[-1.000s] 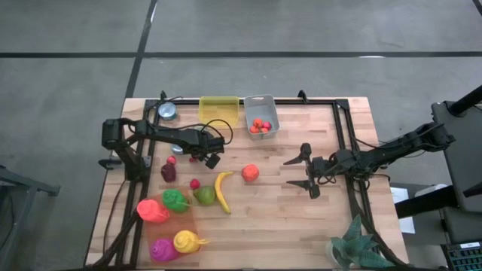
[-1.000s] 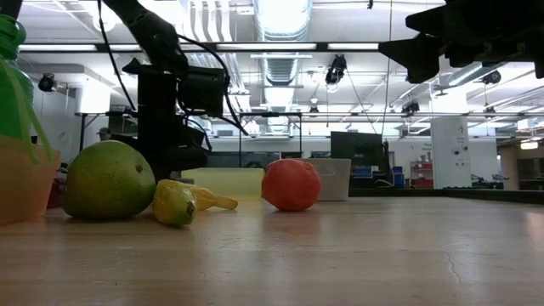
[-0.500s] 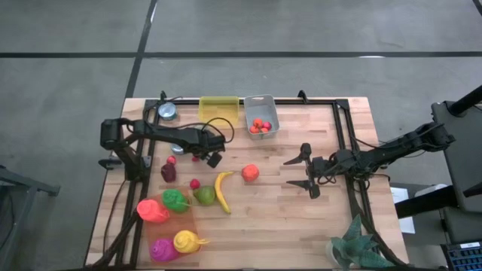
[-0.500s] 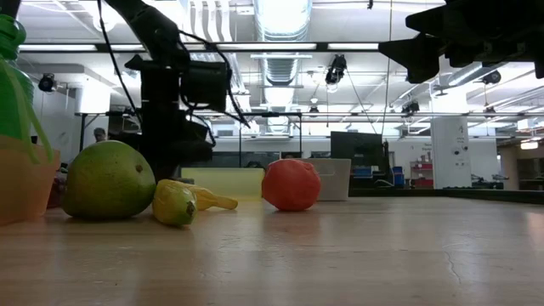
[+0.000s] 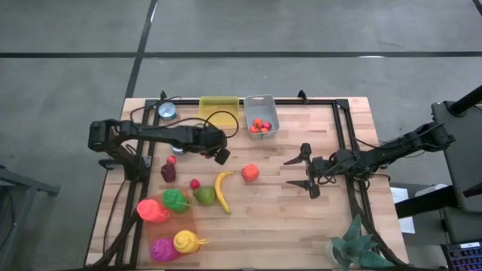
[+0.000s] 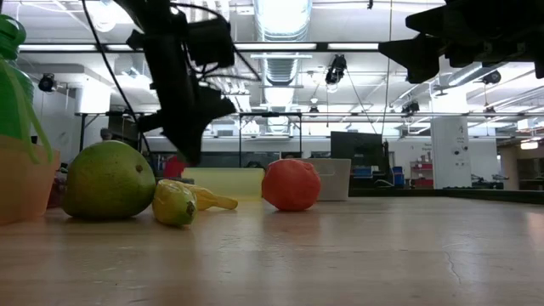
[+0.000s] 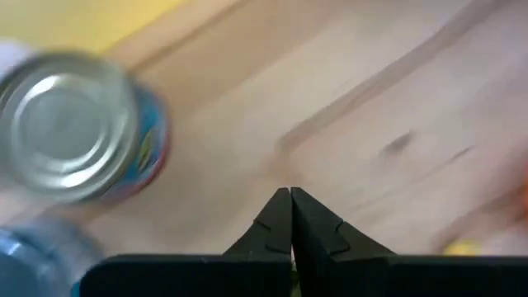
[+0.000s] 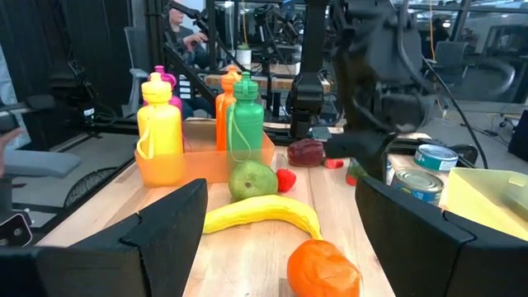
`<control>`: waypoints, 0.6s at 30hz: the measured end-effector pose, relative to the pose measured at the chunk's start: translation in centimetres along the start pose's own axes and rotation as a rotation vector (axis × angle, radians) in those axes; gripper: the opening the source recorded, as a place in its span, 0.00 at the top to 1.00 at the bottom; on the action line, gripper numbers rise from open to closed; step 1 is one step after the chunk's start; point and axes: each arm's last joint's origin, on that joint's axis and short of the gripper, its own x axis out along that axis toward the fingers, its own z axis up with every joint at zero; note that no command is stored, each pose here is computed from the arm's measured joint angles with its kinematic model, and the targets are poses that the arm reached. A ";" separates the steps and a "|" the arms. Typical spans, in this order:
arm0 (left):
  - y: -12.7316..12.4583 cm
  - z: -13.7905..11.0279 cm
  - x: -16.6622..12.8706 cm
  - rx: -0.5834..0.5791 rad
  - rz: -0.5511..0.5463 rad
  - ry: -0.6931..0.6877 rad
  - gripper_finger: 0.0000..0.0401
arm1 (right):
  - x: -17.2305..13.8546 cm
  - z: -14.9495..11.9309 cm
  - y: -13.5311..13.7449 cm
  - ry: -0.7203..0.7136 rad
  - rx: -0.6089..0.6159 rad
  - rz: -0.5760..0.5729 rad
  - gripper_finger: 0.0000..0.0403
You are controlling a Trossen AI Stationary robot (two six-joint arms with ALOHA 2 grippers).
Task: Pick & Place Food Item
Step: Put the red strawberry into the gray bin
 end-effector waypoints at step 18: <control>-3.4 4.4 -2.5 0.034 -0.300 -0.548 1.00 | 0.0 0.0 0.0 0.000 0.000 0.000 0.24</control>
